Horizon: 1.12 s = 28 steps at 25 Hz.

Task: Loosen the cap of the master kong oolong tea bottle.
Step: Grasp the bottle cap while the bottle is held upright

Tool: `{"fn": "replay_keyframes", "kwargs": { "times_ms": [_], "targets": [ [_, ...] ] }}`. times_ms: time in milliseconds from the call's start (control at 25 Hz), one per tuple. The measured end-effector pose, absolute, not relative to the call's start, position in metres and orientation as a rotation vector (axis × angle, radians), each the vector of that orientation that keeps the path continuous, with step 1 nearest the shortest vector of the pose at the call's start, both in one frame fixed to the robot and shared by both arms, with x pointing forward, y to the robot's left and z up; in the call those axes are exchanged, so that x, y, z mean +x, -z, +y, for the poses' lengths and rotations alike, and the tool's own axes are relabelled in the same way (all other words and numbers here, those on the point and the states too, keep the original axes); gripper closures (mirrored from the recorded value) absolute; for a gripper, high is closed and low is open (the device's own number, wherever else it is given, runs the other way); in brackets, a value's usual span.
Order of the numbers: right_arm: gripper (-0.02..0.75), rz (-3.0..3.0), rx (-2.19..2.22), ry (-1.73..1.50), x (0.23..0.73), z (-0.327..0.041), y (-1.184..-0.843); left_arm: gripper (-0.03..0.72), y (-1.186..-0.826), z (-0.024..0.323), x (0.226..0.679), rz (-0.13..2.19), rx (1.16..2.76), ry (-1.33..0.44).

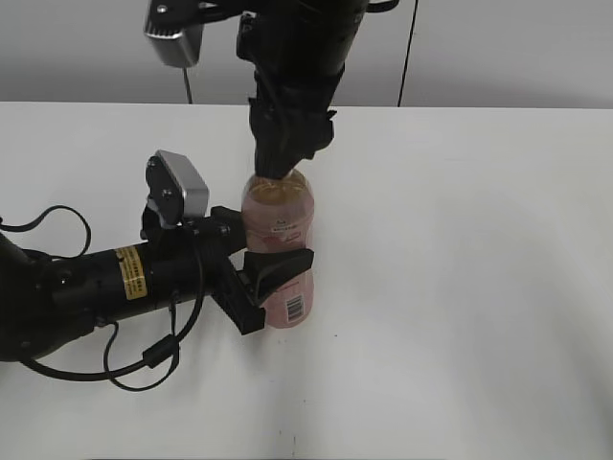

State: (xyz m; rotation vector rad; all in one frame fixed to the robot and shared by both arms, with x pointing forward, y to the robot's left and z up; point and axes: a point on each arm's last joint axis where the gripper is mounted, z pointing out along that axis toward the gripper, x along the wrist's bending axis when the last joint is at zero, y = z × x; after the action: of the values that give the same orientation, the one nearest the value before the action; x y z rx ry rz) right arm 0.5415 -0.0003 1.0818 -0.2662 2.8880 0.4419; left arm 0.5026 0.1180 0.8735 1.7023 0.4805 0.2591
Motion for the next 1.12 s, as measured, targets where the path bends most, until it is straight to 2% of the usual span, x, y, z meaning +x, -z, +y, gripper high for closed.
{"fn": "replay_keyframes", "kwargs": {
  "times_ms": [120,240,440,600,1120],
  "targets": [
    [0.2,2.913,-0.114,-0.47,0.541,0.0,-1.083,0.305,-0.873,0.118,0.503,0.481,1.702,-0.259],
    [0.185,2.936,0.175,-0.536,0.538,-0.001,-1.089,0.305,-0.873,0.118,0.503,0.481,1.702,-0.259],
    [0.181,2.813,1.037,-0.604,0.538,-0.004,-1.098,0.305,-0.873,0.118,0.503,0.481,1.702,-0.259],
    [0.181,2.673,1.49,-0.631,0.538,-0.004,-1.098,0.305,-0.873,0.118,0.503,0.481,1.702,-0.259],
    [0.186,2.624,1.631,-0.604,0.541,-0.001,-1.089,0.305,-0.873,0.118,0.503,0.481,1.702,-0.259]
  ]
}}
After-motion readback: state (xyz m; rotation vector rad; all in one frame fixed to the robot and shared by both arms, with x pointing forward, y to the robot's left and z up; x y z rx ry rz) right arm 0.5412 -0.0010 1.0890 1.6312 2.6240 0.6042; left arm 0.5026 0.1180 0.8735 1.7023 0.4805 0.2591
